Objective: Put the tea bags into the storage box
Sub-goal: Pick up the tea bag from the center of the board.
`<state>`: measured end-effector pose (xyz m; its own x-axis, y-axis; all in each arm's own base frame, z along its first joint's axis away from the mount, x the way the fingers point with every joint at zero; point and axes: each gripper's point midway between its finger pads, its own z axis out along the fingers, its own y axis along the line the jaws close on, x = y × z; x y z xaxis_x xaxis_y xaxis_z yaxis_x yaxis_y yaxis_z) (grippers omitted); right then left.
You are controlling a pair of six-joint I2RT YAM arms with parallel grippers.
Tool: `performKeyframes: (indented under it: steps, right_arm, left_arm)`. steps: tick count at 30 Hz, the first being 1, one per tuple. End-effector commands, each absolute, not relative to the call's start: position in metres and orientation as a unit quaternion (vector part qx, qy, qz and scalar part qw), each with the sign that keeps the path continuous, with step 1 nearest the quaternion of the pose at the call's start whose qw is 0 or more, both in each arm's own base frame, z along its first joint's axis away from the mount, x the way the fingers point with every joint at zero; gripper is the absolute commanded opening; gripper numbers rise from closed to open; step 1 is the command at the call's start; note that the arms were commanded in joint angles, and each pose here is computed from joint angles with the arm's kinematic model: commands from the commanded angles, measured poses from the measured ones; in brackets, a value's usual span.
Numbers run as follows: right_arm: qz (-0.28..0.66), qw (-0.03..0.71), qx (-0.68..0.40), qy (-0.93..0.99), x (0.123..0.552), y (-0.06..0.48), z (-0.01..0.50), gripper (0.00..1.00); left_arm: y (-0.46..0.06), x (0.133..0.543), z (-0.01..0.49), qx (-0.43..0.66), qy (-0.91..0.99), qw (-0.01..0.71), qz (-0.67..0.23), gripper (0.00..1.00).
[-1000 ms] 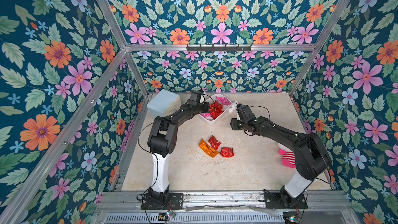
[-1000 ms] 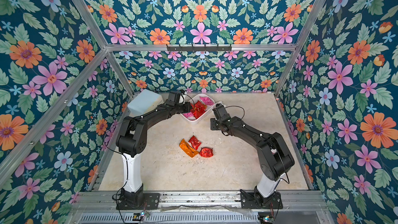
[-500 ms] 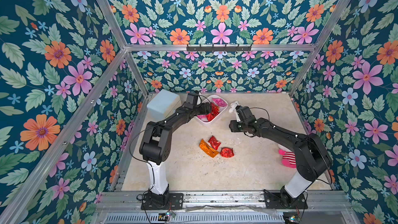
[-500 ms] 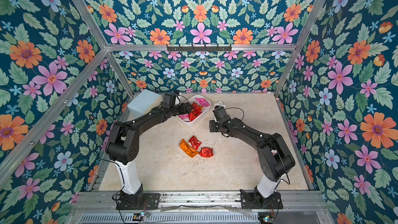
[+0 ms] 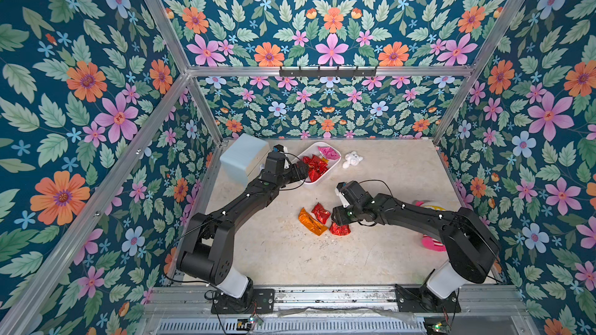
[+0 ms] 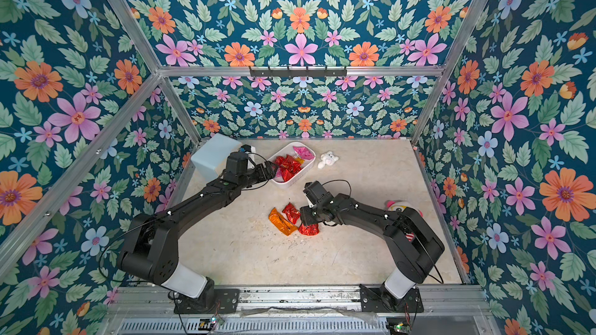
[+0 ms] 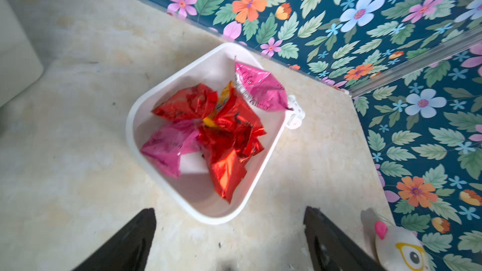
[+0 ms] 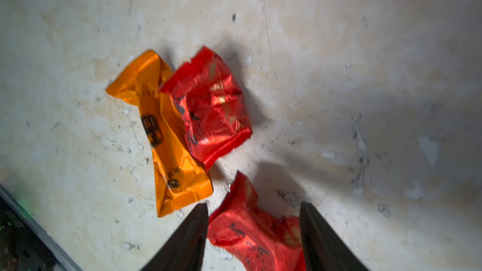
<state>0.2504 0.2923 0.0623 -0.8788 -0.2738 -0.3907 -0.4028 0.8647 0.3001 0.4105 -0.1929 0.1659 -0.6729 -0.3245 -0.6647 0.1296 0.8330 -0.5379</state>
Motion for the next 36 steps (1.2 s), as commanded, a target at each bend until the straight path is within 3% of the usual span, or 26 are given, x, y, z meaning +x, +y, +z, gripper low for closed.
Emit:
performKeyframes:
  steps: [1, 14, 21, 29, 36]
  right_arm:
    - [0.168, 0.155, -0.169, 0.959, 0.242, 0.284, 0.052, 0.61]
    - [0.181, 0.124, -0.156, 0.963, 0.22, 0.283, 0.034, 0.62]
    - [0.178, 0.122, -0.151, 0.965, 0.222, 0.284, 0.03, 0.25]
    - [0.17, 0.154, -0.162, 0.96, 0.241, 0.29, 0.056, 0.21]
    - [0.188, 0.23, -0.155, 0.942, 0.308, 0.306, 0.109, 0.21]
  left_arm:
    - [-0.182, 0.404, 0.164, -0.084, 0.863, 0.412, -0.281, 0.94]
    - [-0.172, 0.39, 0.157, -0.092, 0.869, 0.408, -0.265, 0.94]
    - [-0.171, 0.39, 0.152, -0.094, 0.871, 0.403, -0.264, 0.95]
    - [-0.158, 0.382, 0.14, -0.108, 0.877, 0.403, -0.239, 0.95]
    - [-0.146, 0.374, 0.132, -0.122, 0.879, 0.404, -0.221, 0.95]
